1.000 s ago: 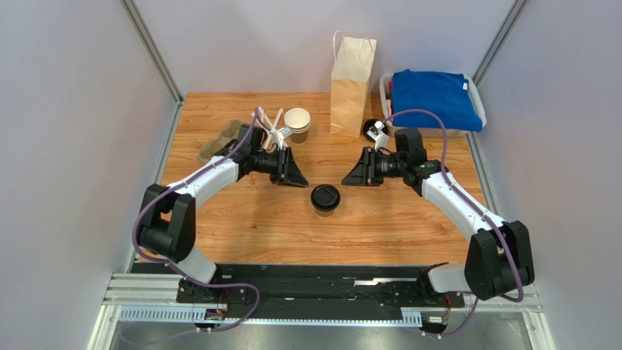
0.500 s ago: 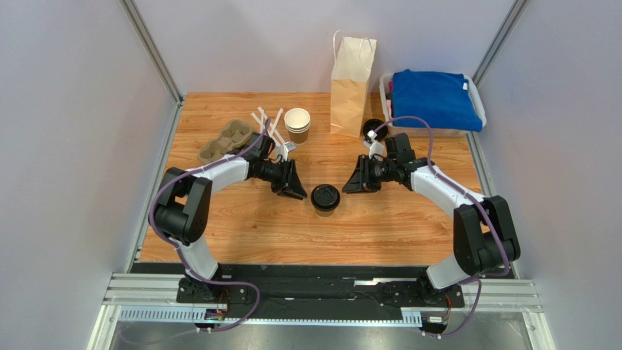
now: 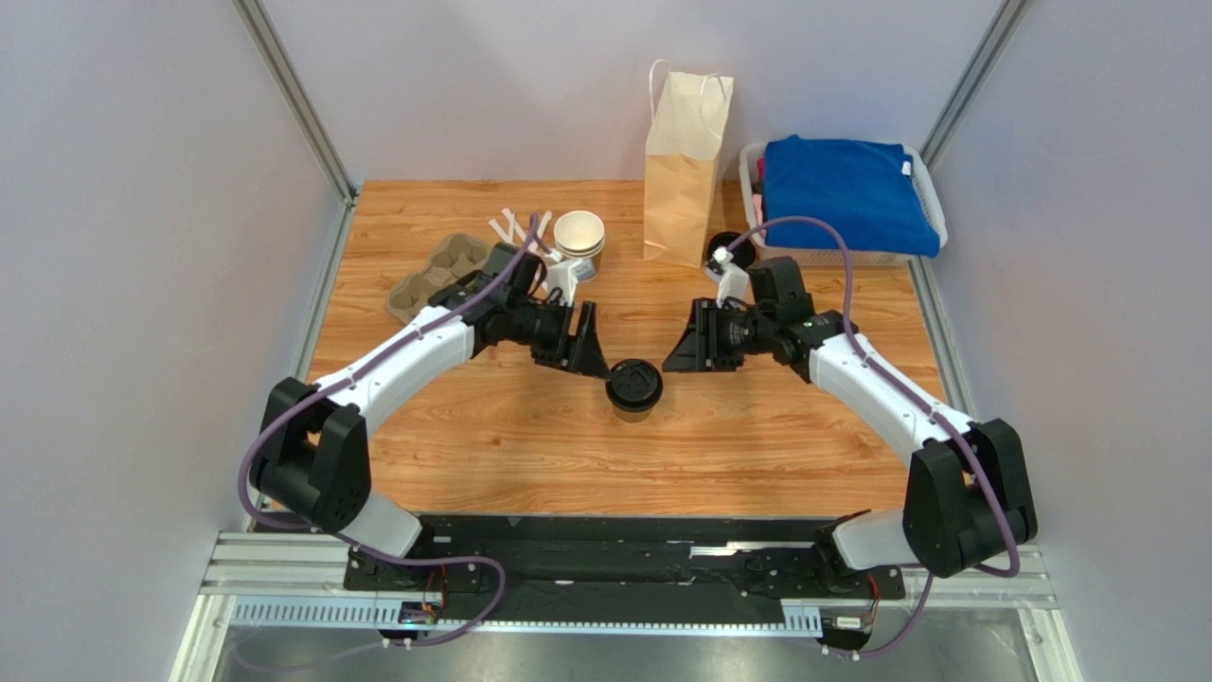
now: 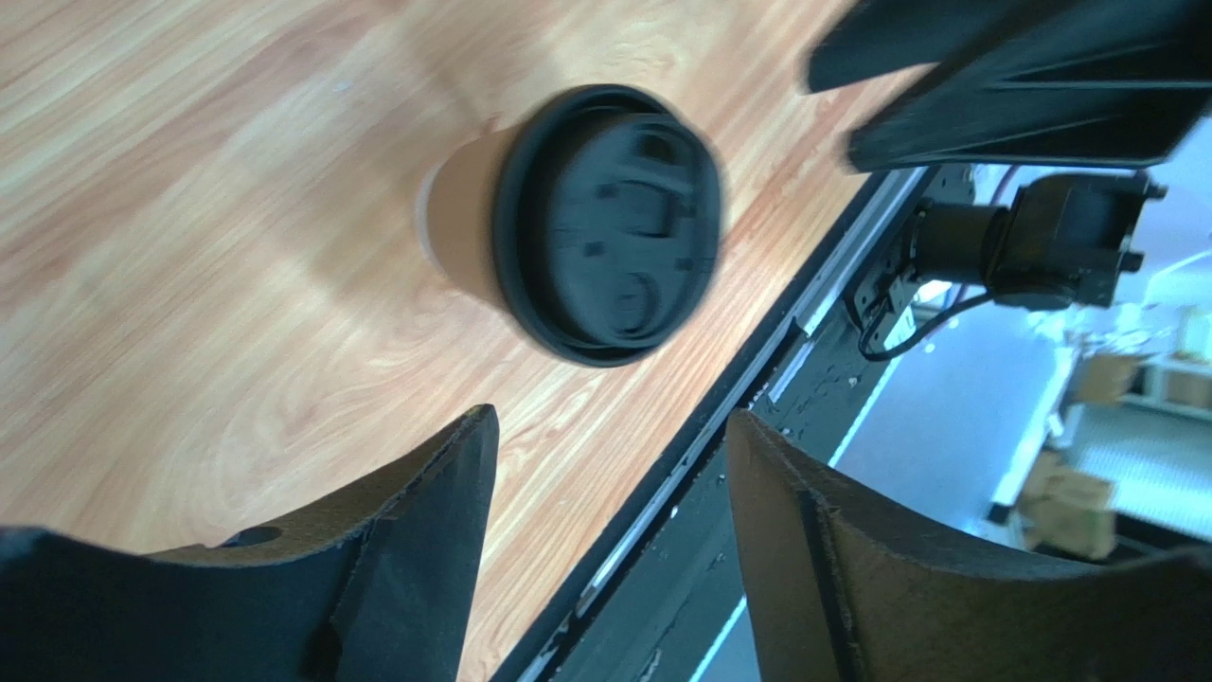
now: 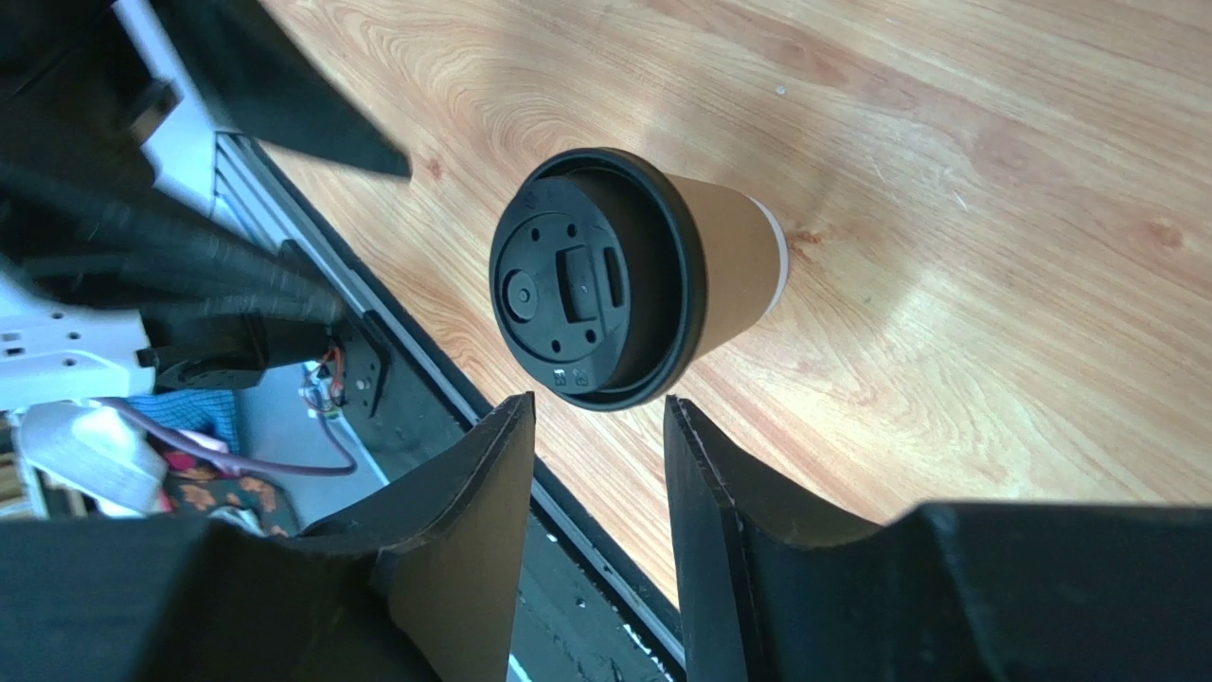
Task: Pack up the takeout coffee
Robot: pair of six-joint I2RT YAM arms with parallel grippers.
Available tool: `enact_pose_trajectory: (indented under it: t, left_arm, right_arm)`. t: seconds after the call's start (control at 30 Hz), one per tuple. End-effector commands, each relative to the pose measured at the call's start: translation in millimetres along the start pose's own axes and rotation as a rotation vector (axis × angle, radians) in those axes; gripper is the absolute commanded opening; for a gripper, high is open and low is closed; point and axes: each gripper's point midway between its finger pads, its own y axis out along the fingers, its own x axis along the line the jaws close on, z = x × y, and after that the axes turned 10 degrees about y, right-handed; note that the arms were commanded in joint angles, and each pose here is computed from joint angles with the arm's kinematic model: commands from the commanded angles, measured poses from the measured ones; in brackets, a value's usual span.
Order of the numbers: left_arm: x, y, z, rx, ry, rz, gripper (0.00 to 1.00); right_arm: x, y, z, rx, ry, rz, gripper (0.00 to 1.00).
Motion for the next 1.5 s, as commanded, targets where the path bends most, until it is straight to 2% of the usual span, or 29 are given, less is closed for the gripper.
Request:
enact_pose_trajectory:
  t: [0.0, 0.1, 0.3, 0.67, 1.33, 1.47]
  left_arm:
    - [-18, -3, -9, 0.006, 0.078, -0.074, 0.67]
    - [-21, 1, -8, 0.023, 0.015, -0.08, 0.66]
    - [-23, 14, -5, 0.057, -0.014, -0.07, 0.65]
    - [-27, 30, -11, 0.058, -0.026, -0.041, 0.56]
    - [-10, 46, -6, 0.099, -0.049, -0.082, 0.41]
    - [-4, 50, 1, 0.121, -0.07, -0.093, 0.35]
  right_arm:
    - [10, 3, -13, -0.054, -0.082, 0.057, 0.42]
    - [7, 10, -14, -0.04, -0.073, 0.093, 0.42]
    - [7, 18, -15, -0.031, -0.065, 0.093, 0.42]
    - [14, 24, -14, -0.025, -0.062, 0.07, 0.33]
    - [4, 40, -8, 0.01, -0.049, 0.088, 0.28]
    - [0, 43, -4, 0.023, -0.044, 0.093, 0.26]
